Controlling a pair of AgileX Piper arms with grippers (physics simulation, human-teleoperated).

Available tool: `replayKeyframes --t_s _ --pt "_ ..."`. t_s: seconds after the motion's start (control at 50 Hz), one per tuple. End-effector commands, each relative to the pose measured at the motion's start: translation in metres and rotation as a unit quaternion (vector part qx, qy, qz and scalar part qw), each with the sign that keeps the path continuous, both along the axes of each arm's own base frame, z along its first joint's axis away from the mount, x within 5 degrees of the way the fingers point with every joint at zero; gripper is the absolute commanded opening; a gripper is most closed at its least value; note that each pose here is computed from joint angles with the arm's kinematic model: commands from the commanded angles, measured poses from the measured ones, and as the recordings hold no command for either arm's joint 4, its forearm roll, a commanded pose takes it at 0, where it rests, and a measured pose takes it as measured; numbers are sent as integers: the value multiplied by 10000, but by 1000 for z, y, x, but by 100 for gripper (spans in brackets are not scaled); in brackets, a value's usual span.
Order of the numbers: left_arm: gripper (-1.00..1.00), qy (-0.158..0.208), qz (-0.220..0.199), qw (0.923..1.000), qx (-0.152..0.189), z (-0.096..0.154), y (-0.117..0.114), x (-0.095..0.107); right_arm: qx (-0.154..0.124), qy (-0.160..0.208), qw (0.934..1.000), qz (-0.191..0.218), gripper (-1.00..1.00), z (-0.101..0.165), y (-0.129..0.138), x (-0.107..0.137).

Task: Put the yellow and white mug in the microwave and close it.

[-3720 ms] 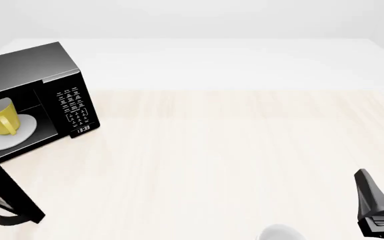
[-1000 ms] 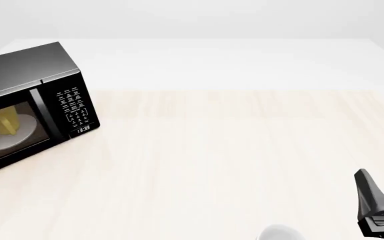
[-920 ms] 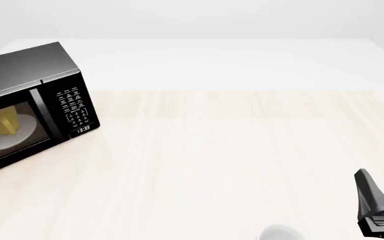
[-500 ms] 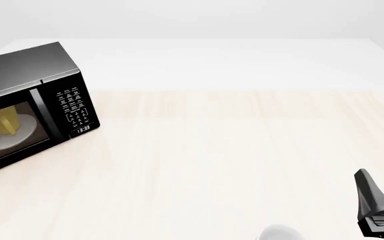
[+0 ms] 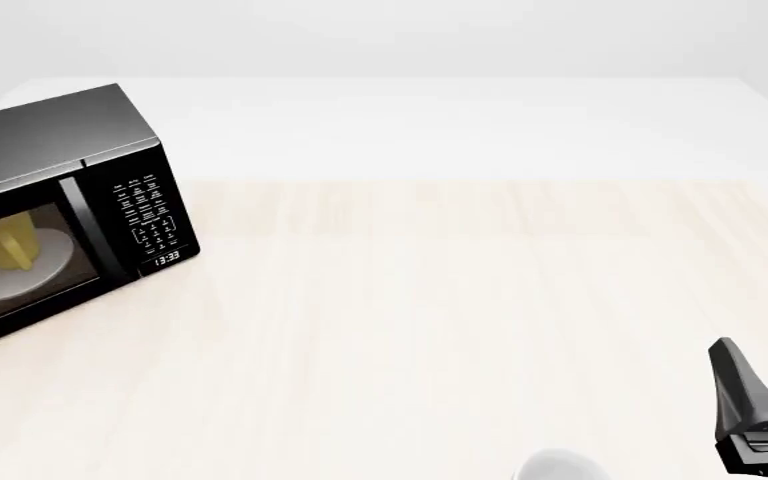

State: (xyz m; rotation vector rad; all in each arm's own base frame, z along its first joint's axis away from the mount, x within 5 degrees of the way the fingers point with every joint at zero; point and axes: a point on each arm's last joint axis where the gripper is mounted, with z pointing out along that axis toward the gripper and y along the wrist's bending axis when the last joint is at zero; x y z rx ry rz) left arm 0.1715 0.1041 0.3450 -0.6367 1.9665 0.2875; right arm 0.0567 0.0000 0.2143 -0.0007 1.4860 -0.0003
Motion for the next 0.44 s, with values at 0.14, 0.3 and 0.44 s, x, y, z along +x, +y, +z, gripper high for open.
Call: replayKeyframes --t_s 0.14,0.3,0.44 --pt "100 -259 36 9997 31 24 -20 -32 -1 0 10000 -1 100 0 0 0" --pt "100 -537 74 9984 175 39 -31 -51 0 0 10000 -1 100 0 0 0" --pt "100 -595 109 9979 222 45 -41 -69 0 0 10000 0 100 0 0 0"
